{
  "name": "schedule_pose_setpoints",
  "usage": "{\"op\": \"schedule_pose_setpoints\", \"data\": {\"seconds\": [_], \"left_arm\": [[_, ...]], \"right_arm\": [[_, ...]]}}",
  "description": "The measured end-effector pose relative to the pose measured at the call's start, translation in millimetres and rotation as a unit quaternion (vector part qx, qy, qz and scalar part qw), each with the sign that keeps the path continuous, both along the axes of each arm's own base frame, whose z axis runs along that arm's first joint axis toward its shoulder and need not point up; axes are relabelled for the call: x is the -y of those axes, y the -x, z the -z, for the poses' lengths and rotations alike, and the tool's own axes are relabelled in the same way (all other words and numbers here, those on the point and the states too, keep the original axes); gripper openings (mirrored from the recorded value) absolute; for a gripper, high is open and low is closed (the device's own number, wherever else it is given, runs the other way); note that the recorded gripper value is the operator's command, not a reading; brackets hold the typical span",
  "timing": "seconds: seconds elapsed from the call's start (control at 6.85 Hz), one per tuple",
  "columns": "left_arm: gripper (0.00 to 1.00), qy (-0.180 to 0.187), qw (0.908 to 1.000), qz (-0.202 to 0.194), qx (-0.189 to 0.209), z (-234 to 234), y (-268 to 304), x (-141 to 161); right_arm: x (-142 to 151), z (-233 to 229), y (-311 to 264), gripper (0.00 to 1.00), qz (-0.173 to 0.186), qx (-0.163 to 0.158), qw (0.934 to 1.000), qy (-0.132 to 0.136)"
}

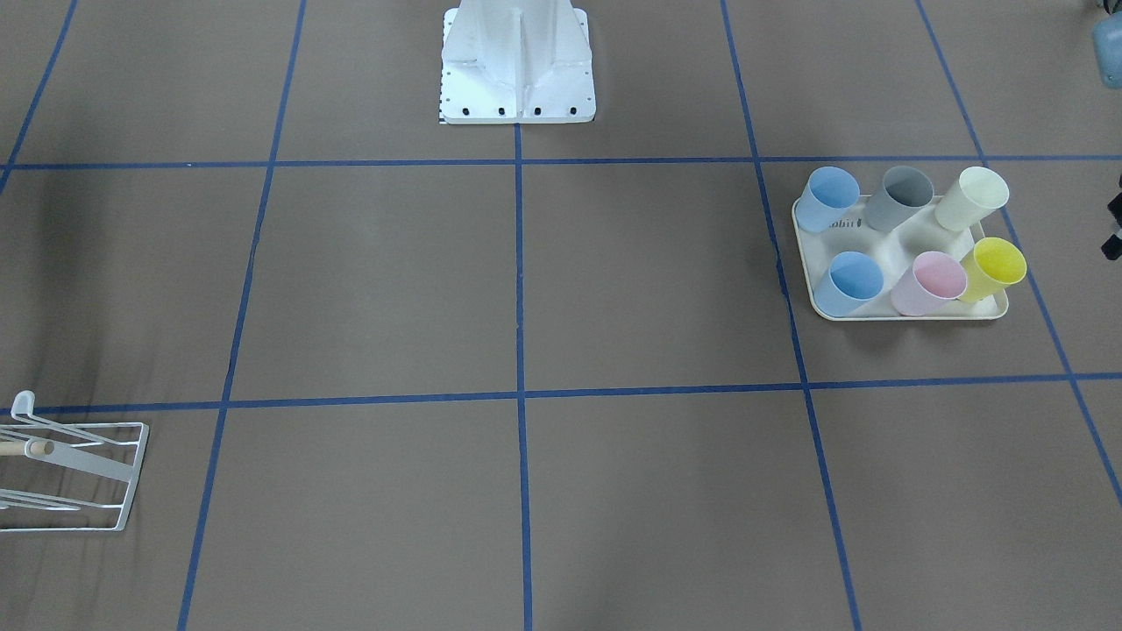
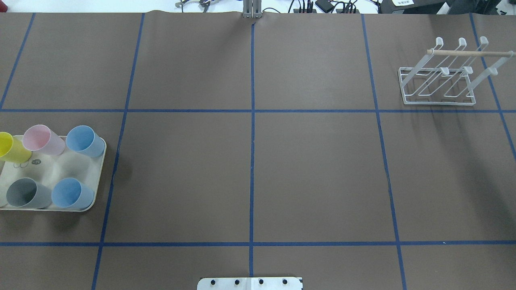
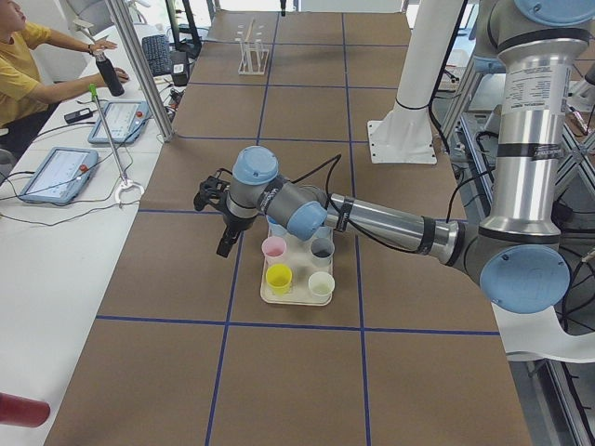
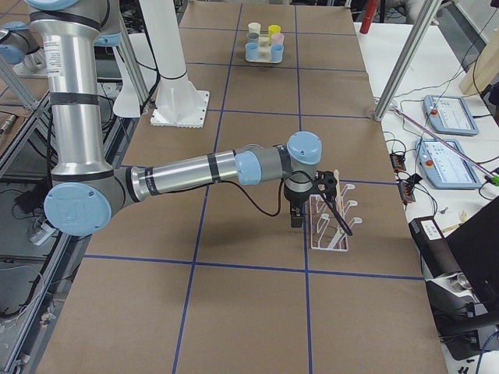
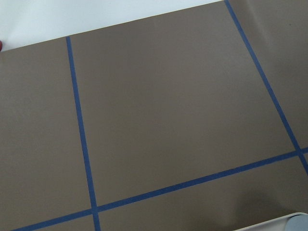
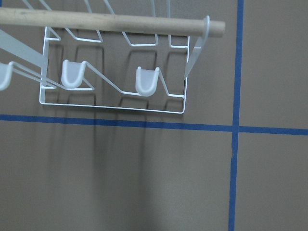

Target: Transfer IKEA cup to right arm and place on rack

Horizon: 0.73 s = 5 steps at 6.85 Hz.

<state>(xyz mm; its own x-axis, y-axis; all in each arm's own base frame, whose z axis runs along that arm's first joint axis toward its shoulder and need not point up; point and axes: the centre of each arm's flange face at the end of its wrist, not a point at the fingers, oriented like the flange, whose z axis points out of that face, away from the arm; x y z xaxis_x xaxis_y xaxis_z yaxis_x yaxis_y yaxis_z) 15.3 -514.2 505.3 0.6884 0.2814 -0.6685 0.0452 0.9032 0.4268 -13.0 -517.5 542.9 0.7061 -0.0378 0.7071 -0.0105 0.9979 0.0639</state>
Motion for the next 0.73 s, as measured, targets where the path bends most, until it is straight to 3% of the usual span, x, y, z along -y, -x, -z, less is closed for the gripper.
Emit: {"op": "schedule_pose_setpoints", "data": {"seconds": [0.29, 0.73], "left_arm": [[0.99, 0.022, 0.9997, -0.013, 0.005, -25.9, -8.4, -6.6], [0.99, 0.070, 0.9966, -0.040, 0.012, -75.1, -36.6, -7.1]], "right_arm": [[0.0, -5.6, 2.3, 1.00, 0.002, 0.009, 1.0000, 0.000], [-4.3, -32.5, 2.4, 1.00, 0.002, 0.016, 0.9995, -0.028]]}}
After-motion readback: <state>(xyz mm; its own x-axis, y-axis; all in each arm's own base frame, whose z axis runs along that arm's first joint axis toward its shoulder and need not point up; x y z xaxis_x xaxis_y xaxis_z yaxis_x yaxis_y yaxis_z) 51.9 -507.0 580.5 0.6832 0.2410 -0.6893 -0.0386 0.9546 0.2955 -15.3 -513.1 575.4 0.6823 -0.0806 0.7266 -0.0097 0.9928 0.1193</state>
